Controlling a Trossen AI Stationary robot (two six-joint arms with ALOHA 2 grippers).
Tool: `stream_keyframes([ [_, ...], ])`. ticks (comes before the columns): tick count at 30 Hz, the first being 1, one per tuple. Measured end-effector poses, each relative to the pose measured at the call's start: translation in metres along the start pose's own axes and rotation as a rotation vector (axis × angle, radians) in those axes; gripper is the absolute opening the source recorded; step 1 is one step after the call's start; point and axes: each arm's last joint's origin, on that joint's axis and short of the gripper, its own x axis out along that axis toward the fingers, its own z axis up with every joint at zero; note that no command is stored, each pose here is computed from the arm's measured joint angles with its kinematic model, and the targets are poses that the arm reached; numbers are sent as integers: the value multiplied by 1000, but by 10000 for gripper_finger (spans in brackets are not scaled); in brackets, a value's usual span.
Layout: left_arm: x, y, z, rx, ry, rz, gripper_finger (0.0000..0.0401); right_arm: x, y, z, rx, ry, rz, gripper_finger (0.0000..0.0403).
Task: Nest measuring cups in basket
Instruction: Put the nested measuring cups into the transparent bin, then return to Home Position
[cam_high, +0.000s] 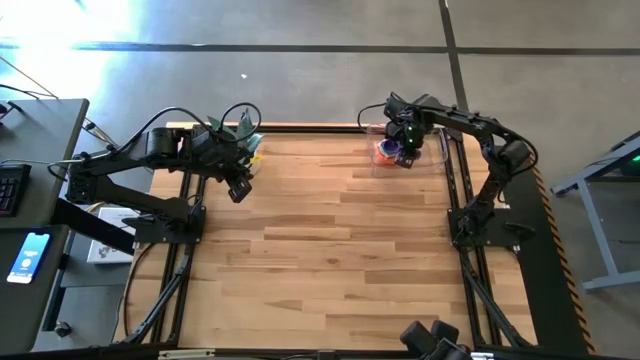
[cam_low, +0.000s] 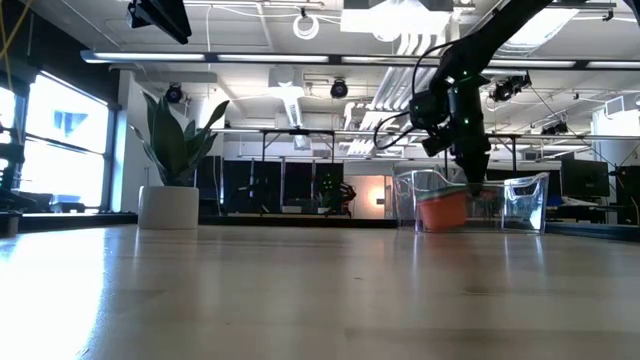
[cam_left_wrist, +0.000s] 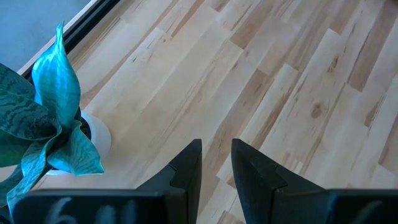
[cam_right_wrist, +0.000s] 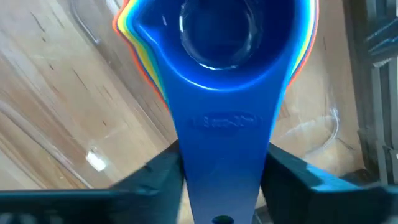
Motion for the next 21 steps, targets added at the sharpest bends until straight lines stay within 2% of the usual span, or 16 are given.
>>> stream_keyframes([
  [4,0,0,0,0,0,0,76,0,0,0,21,4,-8,247],
  [8,0,0,0,-1,0,0,76,0,0,0,24,5,-8,296],
  [15,0,0,0,8,0,0,76,-3,1,-1,36,-3,-13,307],
  [21,-1,-1,0,37,1,-44,76,-27,6,-10,87,-80,-47,308],
])
